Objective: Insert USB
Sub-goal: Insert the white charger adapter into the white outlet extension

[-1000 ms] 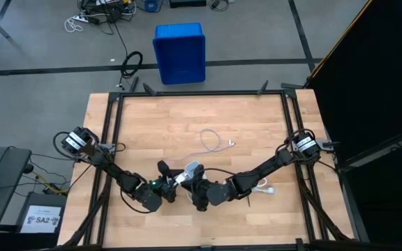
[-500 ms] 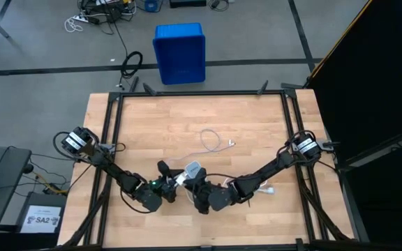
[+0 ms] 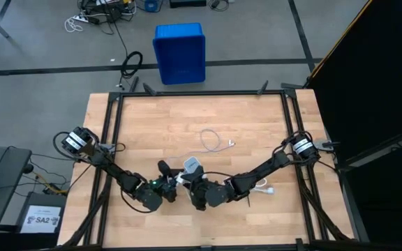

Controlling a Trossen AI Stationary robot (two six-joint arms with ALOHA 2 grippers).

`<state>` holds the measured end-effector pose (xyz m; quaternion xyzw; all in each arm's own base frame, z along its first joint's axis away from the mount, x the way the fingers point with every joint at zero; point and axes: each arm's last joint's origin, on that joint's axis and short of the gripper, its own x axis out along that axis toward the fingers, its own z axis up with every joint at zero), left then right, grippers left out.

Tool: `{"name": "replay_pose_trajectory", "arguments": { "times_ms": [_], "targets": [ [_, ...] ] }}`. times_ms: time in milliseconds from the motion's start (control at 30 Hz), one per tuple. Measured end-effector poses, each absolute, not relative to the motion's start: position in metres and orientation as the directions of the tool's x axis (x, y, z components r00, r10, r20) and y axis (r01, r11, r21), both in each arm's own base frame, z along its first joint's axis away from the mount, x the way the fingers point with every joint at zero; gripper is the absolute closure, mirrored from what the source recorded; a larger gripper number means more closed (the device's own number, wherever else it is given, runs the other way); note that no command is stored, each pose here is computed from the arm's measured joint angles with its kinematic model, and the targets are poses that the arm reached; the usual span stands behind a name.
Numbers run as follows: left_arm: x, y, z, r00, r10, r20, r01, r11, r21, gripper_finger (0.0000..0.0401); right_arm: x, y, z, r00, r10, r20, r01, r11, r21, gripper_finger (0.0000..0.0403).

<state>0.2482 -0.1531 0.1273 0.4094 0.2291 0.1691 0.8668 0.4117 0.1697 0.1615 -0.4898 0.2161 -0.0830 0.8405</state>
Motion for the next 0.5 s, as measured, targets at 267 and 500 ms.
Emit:
{"name": "replay_pose_trajectory", "arguments": {
  "times_ms": [267, 500],
  "targets": [
    [0.2491, -0.1544, 0.1277, 0.851, 0.449, -0.271, -0.085, 0.627, 0.774, 0.0254, 0.4129, 0.1674, 0.1632, 0.889, -0.381, -0.255, -0.036, 0.498, -0.867, 0.0219],
    [0.2488, -0.1564, 0.1269, 0.865, 0.407, -0.293, -0.034, 0.632, 0.774, 0.0254, 0.4132, 0.1661, 0.1637, 0.884, -0.392, -0.255, -0.043, 0.474, -0.879, 0.0247]
  ]
}}
